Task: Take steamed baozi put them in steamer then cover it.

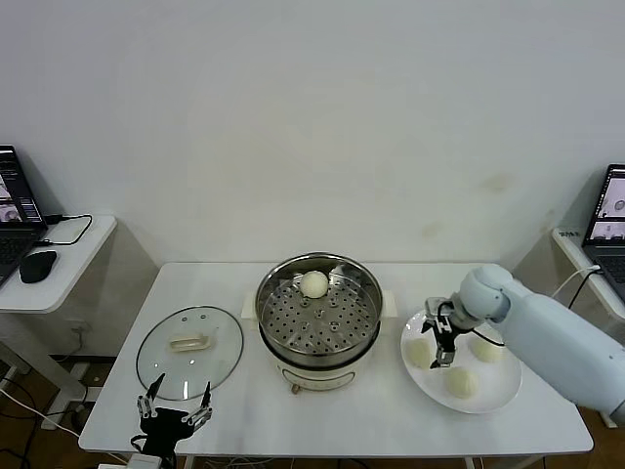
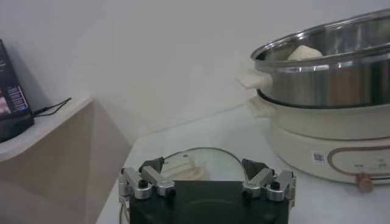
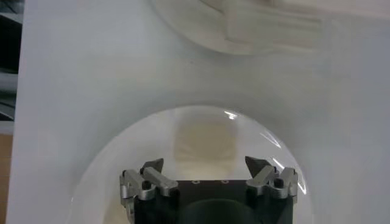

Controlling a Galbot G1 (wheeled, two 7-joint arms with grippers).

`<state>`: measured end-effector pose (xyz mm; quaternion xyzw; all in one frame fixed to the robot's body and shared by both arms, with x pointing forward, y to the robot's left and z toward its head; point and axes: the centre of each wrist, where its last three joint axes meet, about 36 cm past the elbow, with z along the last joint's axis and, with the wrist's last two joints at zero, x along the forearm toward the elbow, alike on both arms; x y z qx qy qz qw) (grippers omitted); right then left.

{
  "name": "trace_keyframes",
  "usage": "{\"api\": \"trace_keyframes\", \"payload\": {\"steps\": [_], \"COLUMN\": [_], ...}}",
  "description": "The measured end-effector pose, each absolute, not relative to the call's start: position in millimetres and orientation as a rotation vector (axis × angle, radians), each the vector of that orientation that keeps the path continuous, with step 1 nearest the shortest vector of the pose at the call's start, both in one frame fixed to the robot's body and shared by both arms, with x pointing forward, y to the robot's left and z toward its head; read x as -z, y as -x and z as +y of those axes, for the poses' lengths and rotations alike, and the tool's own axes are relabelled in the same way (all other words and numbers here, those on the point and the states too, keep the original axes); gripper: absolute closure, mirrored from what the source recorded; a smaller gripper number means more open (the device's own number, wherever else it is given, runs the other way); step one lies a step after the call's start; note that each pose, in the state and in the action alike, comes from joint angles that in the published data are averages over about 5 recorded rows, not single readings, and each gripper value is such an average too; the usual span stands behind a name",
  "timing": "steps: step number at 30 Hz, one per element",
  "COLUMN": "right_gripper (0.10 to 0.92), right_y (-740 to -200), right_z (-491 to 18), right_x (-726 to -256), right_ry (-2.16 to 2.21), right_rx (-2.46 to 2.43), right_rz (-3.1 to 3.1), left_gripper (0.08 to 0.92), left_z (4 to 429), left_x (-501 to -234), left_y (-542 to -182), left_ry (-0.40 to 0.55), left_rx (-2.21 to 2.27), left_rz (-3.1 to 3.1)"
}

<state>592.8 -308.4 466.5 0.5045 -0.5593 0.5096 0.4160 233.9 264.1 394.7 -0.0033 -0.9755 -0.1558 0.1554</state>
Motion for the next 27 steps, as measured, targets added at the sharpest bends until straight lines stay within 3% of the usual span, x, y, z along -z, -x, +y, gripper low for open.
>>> {"api": "trace_keyframes", "payload": {"steps": [18, 27], "right_gripper": [0.200, 0.352], "right_y": [-591.5, -591.3], "right_z": [-307.9, -312.2], "right_x": [-452.3, -454.2], "right_ry": [-1.246, -1.233], "right_rx": [-1.277, -1.275], "right_rz": [-1.418, -1.427], "left_gripper": [0.177, 0.177], "left_z": [263.5, 262.6], "left_x": [-390.9, -390.9], "left_y": [-236.2, -235.2], "left_ry": [0.013, 0.013], "left_rx": [0.441, 0.438], "left_rz": [-2.790, -2.788]}}
